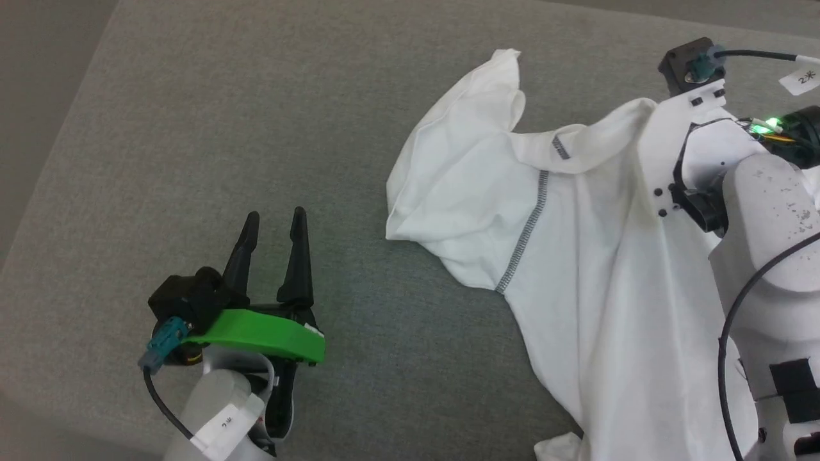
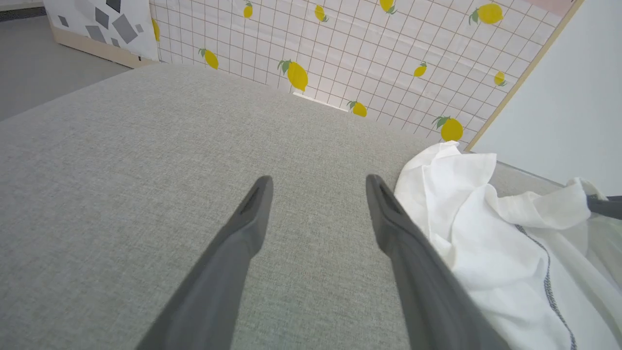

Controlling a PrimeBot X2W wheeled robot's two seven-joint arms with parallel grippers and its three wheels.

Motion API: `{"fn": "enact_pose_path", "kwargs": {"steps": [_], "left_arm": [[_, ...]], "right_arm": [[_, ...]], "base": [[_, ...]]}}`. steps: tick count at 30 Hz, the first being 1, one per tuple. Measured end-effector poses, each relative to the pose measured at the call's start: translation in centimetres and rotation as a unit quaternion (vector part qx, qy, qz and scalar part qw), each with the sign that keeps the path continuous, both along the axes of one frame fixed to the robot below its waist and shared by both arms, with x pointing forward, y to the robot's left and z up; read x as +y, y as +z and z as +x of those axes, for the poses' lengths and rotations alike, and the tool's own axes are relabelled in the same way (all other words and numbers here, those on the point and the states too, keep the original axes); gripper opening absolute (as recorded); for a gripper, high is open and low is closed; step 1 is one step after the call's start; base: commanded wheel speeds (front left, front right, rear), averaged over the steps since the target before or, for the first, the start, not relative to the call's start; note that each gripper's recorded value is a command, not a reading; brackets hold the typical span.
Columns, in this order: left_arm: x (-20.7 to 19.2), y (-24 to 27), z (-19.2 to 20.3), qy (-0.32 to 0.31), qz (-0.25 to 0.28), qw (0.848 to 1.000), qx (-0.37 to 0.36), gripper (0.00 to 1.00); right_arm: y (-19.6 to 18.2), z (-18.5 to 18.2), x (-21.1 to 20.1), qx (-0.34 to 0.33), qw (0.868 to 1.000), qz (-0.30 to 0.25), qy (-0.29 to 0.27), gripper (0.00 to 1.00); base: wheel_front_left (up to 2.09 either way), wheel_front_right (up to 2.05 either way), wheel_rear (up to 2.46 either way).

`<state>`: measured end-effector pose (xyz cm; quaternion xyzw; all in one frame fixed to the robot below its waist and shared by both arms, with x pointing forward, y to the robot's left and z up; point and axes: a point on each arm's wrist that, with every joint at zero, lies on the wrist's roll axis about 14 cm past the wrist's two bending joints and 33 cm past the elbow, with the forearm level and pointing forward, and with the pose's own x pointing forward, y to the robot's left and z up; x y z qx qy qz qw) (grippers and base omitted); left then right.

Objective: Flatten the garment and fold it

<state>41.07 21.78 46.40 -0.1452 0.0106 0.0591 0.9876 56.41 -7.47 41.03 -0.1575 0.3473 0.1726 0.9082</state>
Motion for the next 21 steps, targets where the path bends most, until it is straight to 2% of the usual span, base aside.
{"fn": "enact_pose_path", "kwargs": {"steps": [2, 5, 9, 12, 14, 16, 21], "left_arm": [[0.5, -0.3, -0.3, 0.008, 0.002, 1.000, 0.006, 1.00], [1.3, -0.4, -0.7, 0.019, 0.004, 1.000, 0.008, 1.00], [1.4, 0.1, -0.9, 0.021, 0.005, 1.000, 0.002, 1.00], [1.2, 0.8, -1.2, 0.019, 0.005, 1.000, -0.007, 1.00], [0.9, 1.2, -1.5, 0.017, 0.005, 1.000, -0.012, 1.00], [0.7, 1.5, -1.8, 0.016, 0.003, 1.000, -0.017, 1.00], [-0.7, 2.2, -2.1, 0.001, -0.002, 1.000, -0.028, 1.00]], "right_arm": [[-0.6, 0.4, 0.0, -0.001, 1.000, 0.005, -0.005, 1.00], [0.7, 1.7, 0.4, -0.032, 0.999, 0.039, -0.020, 1.00], [4.9, 3.6, 0.1, -0.113, 0.988, 0.093, -0.043, 1.00], [7.5, 3.6, -0.7, -0.160, 0.978, 0.121, -0.058, 1.00], [8.3, 2.7, -1.3, -0.176, 0.973, 0.134, -0.067, 1.00], [7.5, 0.9, -2.4, -0.169, 0.973, 0.138, -0.079, 1.00], [3.7, -5.5, -8.9, -0.123, 0.977, 0.098, -0.145, 1.00]], "base": [[0.00, 0.00, 0.00], [0.00, 0.00, 0.00], [0.00, 0.00, 0.00], [0.00, 0.00, 0.00], [0.00, 0.00, 0.00], [0.00, 0.00, 0.00], [0.00, 0.00, 0.00]]}}
